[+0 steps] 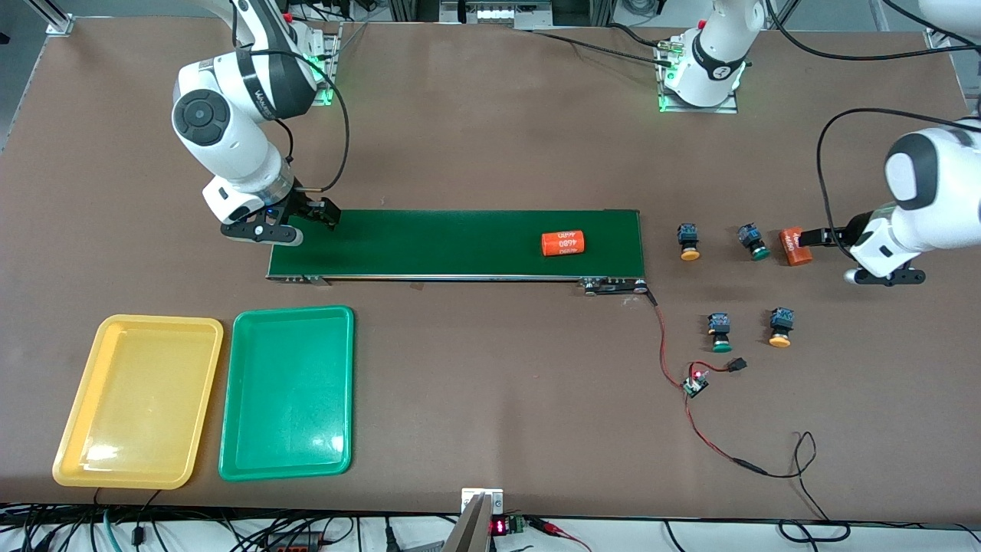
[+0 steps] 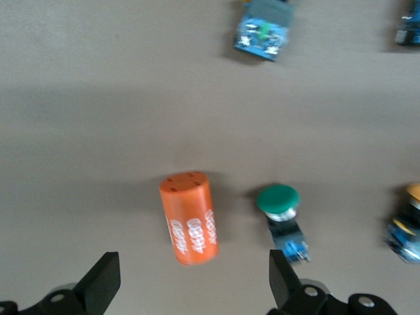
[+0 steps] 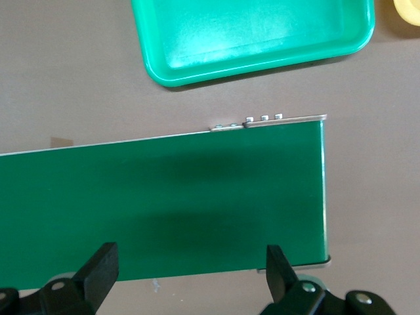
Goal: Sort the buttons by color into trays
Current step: 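Reach and grasp the second orange cell with the left gripper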
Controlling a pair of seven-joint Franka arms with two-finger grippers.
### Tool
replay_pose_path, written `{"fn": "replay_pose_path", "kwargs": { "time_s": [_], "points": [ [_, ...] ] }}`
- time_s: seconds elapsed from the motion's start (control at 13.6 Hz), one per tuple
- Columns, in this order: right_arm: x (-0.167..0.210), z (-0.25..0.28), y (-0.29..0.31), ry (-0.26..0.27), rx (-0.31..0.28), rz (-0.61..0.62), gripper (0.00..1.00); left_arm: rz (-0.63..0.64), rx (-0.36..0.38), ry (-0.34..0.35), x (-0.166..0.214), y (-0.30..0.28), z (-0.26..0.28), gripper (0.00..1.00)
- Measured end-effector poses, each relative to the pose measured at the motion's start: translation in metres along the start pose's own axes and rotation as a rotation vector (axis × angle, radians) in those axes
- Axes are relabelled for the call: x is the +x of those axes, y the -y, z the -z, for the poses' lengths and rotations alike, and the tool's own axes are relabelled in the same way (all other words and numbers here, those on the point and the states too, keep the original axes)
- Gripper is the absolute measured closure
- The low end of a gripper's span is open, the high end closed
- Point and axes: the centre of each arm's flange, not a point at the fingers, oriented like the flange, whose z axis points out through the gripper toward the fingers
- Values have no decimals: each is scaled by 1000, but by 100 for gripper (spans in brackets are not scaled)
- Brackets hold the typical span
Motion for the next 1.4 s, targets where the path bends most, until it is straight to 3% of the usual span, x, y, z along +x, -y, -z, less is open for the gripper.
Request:
{"fn": "replay_pose_path", "kwargs": {
  "time_s": [0.15, 0.44, 0.52, 0.66, 0.81, 0.96, 1.18, 1.4],
  "points": [
    [-2, 0, 4, -2, 1, -2, 0, 16, 9, -36, -9, 6, -34, 0],
    [-2, 0, 4, -2, 1, -3, 0, 15, 4, 5, -10, 4, -84, 0],
    [-2, 0, 4, -2, 1, -3, 0, 14, 4, 11, -10, 4, -90, 7],
    [-1, 0, 4, -2, 1, -4, 0, 13, 4, 12, -8, 3, -93, 32],
    [-1, 0, 3, -2, 0, -4, 0, 13, 6, 6, -6, 4, -90, 51],
    [-1, 0, 3, -1, 0, -4, 0, 13, 6, 6, -4, 4, -83, 50],
    [0, 2, 2, -5, 2, -7, 0, -18, -19, 110, 6, -6, -37, 50],
    [7, 11, 2, -23, 11, -14, 0, -205, -35, 165, 20, -74, 19, 50]
  ]
}}
